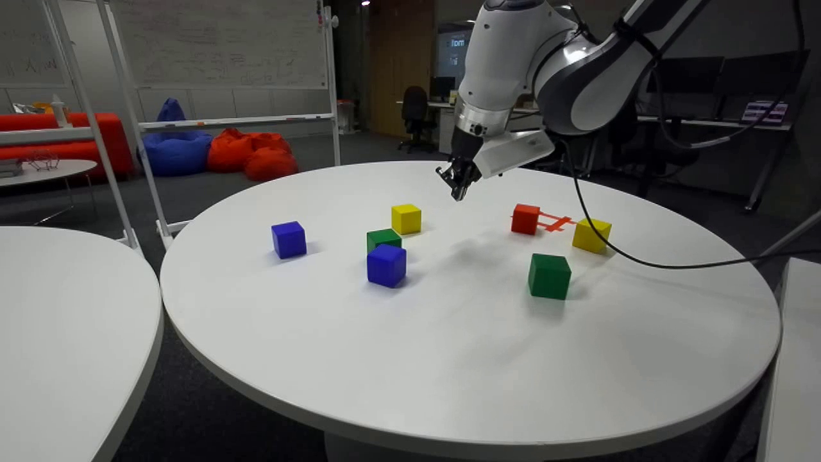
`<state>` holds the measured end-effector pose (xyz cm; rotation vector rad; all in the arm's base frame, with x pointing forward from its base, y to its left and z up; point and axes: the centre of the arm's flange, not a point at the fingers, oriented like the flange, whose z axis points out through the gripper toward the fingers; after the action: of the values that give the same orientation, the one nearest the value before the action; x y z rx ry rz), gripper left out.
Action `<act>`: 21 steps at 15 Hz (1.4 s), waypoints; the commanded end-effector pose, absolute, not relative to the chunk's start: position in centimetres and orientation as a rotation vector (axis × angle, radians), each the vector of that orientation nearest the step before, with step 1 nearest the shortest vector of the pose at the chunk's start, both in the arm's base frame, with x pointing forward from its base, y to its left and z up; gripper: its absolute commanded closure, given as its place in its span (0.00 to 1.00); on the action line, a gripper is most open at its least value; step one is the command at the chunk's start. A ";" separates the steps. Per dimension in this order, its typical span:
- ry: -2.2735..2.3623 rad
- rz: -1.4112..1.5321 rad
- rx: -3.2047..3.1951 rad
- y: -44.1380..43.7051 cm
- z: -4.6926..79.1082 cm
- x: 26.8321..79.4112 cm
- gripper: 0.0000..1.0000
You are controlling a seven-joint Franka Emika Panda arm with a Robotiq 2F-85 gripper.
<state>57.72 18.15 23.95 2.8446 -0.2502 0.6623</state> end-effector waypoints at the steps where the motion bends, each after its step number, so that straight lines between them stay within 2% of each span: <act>1: -0.363 0.718 2.829 15.8 24.9 56.6 1.00; 2: -0.322 0.679 2.834 16.8 24.2 58.1 1.00; 10: -0.395 0.595 2.828 16.4 22.8 59.5 1.00; 21: -0.695 0.336 2.835 10.5 19.0 62.9 1.00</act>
<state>61.68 11.97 18.50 2.8238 -0.6408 0.3865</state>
